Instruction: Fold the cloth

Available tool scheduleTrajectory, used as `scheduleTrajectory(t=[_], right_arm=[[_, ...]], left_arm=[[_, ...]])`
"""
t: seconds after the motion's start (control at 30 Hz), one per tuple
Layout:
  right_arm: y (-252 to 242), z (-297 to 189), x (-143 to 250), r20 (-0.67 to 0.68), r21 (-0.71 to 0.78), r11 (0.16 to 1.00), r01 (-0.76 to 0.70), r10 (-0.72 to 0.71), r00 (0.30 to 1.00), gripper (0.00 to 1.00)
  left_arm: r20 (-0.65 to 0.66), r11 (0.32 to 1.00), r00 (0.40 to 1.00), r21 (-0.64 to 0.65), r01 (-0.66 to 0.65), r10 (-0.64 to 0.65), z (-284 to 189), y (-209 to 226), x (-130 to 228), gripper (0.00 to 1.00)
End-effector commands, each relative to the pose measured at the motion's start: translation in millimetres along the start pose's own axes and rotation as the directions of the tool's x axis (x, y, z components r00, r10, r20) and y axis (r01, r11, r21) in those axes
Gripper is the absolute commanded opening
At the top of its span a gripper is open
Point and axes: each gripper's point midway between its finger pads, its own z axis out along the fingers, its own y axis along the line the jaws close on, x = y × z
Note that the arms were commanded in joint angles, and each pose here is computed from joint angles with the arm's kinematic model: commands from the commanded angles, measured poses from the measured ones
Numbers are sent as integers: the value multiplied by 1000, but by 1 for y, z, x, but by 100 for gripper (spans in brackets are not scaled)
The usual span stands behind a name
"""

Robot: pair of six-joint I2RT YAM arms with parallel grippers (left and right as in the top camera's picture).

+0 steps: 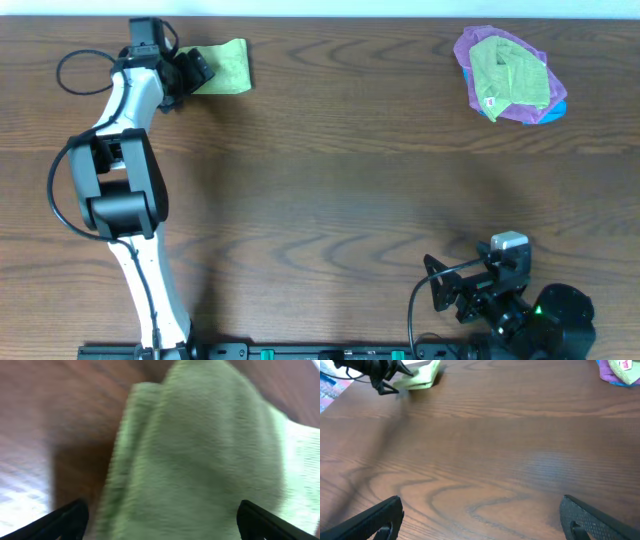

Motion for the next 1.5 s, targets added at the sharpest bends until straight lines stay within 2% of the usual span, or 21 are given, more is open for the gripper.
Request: scheduleTrajectory(t=[0.0, 0.23, 0.5, 0.7, 0.8, 1.03, 1.27, 1.47], right_arm=[[-1, -1, 0, 6, 4, 1000, -12, 11, 1000, 99], [-1, -1, 0, 6, 3, 1000, -12, 11, 1000, 99], [-1, -1, 0, 6, 3, 1000, -12, 11, 1000, 99], [-1, -1, 0, 6, 3, 1000, -12, 11, 1000, 99], [-1, -1, 0, 6, 3, 1000, -12, 11, 1000, 99], [-1, -1, 0, 6, 4, 1000, -12, 11, 1000, 99], [-1, -1, 0, 6, 4, 1000, -12, 11, 1000, 99], [-1, -1, 0, 6, 4, 1000, -12, 11, 1000, 99]], left_arm=[[88, 1000, 996, -1, -24, 24, -41, -9, -29, 96], [103, 996, 990, -3, -92, 92, -114, -26, -29, 96], [27, 974, 974, -24, -225, 225, -189, -37, 9, 96], [-20, 971, 971, 4, -239, 240, -246, -45, 43, 96], [3, 968, 968, 10, -251, 251, -278, -46, 52, 96], [-51, 947, 954, -122, -298, 294, -366, -5, 113, 96], [118, 932, 937, -199, -303, 330, -451, 28, 152, 95], [147, 928, 931, -224, -297, 333, -458, 59, 192, 96]])
